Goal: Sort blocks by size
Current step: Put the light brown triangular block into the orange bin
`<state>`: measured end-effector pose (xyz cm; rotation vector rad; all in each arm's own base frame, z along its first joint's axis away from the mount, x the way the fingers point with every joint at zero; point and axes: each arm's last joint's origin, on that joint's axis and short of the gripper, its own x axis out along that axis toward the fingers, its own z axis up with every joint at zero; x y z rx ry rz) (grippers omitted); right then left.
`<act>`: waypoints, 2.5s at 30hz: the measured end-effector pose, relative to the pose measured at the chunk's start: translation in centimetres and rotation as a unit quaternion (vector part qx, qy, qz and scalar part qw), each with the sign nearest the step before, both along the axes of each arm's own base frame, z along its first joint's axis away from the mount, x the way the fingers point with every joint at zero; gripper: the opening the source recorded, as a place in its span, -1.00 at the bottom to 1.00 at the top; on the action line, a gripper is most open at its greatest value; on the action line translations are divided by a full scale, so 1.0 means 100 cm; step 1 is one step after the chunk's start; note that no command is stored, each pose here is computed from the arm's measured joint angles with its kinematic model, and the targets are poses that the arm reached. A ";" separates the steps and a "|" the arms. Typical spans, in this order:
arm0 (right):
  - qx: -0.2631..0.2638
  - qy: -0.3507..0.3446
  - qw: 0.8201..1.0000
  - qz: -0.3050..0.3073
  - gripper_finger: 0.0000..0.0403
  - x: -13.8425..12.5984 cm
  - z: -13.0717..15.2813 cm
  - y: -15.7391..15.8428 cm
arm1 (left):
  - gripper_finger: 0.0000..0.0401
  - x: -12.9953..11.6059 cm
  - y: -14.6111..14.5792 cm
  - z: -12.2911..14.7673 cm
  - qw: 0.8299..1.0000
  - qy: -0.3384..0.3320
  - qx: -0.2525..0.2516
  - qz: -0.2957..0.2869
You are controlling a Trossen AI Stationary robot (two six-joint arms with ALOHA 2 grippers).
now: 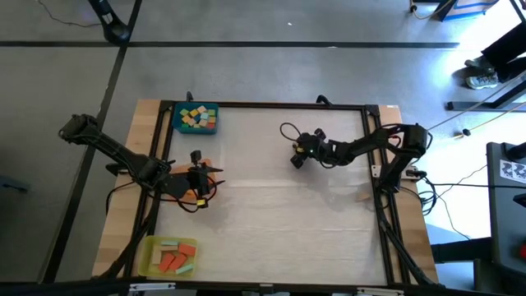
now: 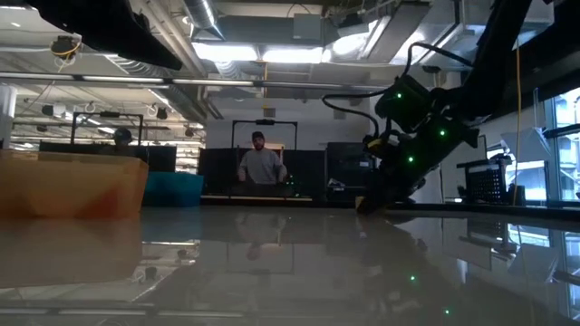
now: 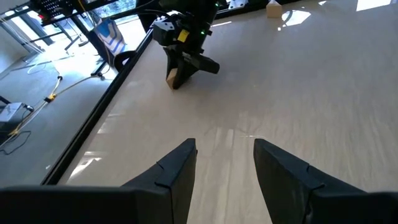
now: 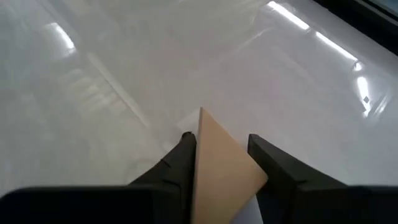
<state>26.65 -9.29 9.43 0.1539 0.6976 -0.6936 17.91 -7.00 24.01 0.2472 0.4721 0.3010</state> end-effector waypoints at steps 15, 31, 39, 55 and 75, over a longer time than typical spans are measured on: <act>-0.006 -0.146 0.970 0.197 -0.41 0.068 0.080 0.054 | -0.25 0.001 -0.005 0.020 1.000 -0.022 -0.007 -0.013; -0.027 -0.244 0.930 0.273 -0.40 0.151 0.138 0.070 | -0.25 -0.035 0.008 0.092 0.992 -0.115 -0.030 -0.037; -0.046 -0.254 0.907 0.333 -0.40 0.216 0.128 0.070 | -0.25 -0.053 0.019 0.105 0.985 -0.160 -0.052 -0.033; -0.008 -0.303 0.864 0.402 -0.34 0.306 0.076 0.077 | -0.25 -0.049 0.018 0.102 0.987 -0.150 -0.046 -0.030; 0.031 -0.010 0.901 0.433 0.19 0.243 0.158 0.072 | -0.25 -0.048 0.017 0.101 0.988 -0.146 -0.045 -0.030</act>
